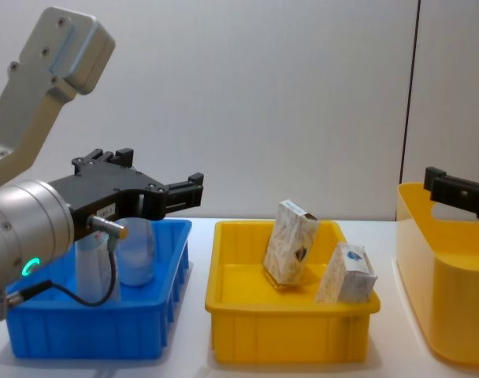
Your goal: Bimanual collaborative sorting of washing and personal care products
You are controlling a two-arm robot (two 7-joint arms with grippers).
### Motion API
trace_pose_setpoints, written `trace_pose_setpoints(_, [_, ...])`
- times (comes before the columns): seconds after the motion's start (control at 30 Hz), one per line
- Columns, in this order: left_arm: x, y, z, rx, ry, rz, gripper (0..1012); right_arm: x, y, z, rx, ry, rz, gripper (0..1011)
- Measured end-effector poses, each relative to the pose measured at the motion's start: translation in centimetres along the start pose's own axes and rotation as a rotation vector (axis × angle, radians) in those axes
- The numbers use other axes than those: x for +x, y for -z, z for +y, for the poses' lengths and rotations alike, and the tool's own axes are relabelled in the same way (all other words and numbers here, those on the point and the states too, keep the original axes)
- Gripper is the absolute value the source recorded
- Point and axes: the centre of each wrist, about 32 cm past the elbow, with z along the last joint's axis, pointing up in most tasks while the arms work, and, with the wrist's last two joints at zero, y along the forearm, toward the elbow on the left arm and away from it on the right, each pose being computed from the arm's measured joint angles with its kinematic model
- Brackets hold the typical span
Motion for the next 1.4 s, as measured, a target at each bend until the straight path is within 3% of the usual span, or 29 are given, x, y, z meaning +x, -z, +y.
trace_pose_setpoints(1.4, [0.0, 0.0, 0.0, 0.0, 0.0, 0.0, 1001, -0.17, -0.08, 0.31, -0.019, -0.002, 0.006, 1003])
